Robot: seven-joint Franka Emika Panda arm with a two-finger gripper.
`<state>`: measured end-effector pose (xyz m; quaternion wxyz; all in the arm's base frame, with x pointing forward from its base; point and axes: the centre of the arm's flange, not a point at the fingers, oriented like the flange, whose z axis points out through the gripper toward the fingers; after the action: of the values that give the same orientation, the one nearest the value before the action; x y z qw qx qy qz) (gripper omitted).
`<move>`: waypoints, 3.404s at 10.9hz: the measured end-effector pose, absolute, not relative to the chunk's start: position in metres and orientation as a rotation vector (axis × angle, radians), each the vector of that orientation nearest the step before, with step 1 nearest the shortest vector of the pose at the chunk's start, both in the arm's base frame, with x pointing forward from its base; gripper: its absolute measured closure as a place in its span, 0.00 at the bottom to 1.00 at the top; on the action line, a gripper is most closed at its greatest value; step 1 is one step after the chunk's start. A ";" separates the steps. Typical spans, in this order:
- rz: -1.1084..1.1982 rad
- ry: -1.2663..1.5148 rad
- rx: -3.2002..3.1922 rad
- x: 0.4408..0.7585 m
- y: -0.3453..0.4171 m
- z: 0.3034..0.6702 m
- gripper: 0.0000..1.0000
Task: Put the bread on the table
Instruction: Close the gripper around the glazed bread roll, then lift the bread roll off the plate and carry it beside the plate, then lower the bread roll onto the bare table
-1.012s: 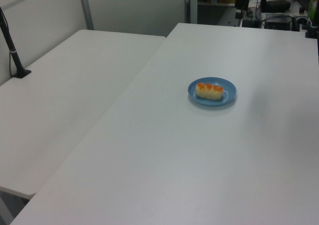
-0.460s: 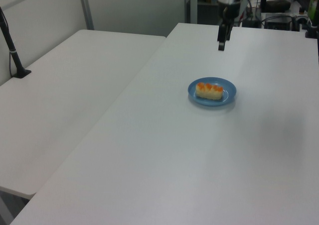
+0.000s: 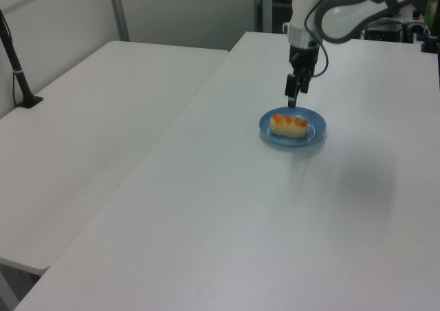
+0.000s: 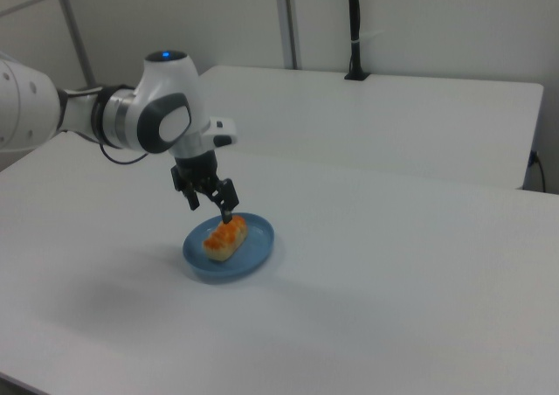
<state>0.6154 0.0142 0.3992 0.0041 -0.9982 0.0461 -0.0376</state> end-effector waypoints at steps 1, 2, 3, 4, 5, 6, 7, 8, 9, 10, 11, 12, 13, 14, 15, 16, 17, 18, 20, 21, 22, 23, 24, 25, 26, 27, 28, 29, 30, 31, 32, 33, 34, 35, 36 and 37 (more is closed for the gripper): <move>-0.106 0.162 -3.123 0.616 0.021 0.383 0.00; -0.089 0.162 -3.122 0.618 0.025 0.372 0.00; -0.069 0.157 -3.123 0.619 0.029 0.363 0.00; -0.057 0.153 -3.124 0.620 0.031 0.354 0.03; -0.066 0.153 -3.122 0.622 0.032 0.347 0.03; -0.064 0.153 -3.121 0.623 0.032 0.340 0.03; -0.054 0.153 -3.122 0.624 0.032 0.335 0.03; -0.049 0.155 -3.122 0.624 0.031 0.333 0.03; -0.049 0.151 -3.128 0.624 0.029 0.332 0.05; -0.049 0.140 -3.140 0.624 0.028 0.331 0.05; -0.049 0.134 -3.149 0.624 0.026 0.331 0.19; -0.051 0.132 -3.153 0.625 0.025 0.331 0.37; -0.055 0.132 -3.155 0.625 0.024 0.332 0.53; -0.059 0.125 -3.155 0.626 0.023 0.334 0.57; -0.074 0.126 -3.155 0.627 0.022 0.339 0.61; -0.099 0.136 -3.154 0.628 0.017 0.348 0.62; -0.109 0.139 -3.156 0.628 0.009 0.359 0.61; -0.068 0.118 -3.165 0.623 -0.003 0.372 0.61; 0.018 0.031 -3.175 0.611 -0.030 0.399 0.61; 0.071 -0.023 -3.182 0.602 -0.045 0.409 0.61; 0.134 -0.087 -3.186 0.593 -0.060 0.417 0.61; 0.206 -0.159 -3.186 0.584 -0.073 0.420 0.61; 0.259 -0.216 -3.192 0.578 -0.090 0.420 0.61; 0.286 -0.237 -3.200 0.573 -0.110 0.417 0.61; 0.309 -0.234 -3.205 0.567 -0.135 0.413 0.61; 0.333 -0.219 -3.211 0.560 -0.162 0.409 0.61; 0.351 -0.189 -3.208 0.553 -0.187 0.405 0.61; 0.354 -0.146 -3.205 0.548 -0.205 0.399 0.61; 0.335 -0.107 -3.208 0.546 -0.223 0.390 0.61; 0.318 -0.074 -3.209 0.542 -0.237 0.379 0.61; 0.297 -0.044 -3.212 0.538 -0.250 0.366 0.61; 0.254 -0.026 -3.220 0.535 -0.259 0.355 0.61; 0.201 -0.022 -3.231 0.535 -0.264 0.342 0.61; 0.159 -0.024 -3.239 0.536 -0.265 0.331 0.56; 0.146 -0.014 -3.242 0.536 -0.268 0.325 0.45; 0.145 -0.001 -3.244 0.535 -0.272 0.324 0.30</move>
<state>0.5347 -0.2721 0.3241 -0.0530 -0.9976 -0.0003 0.0446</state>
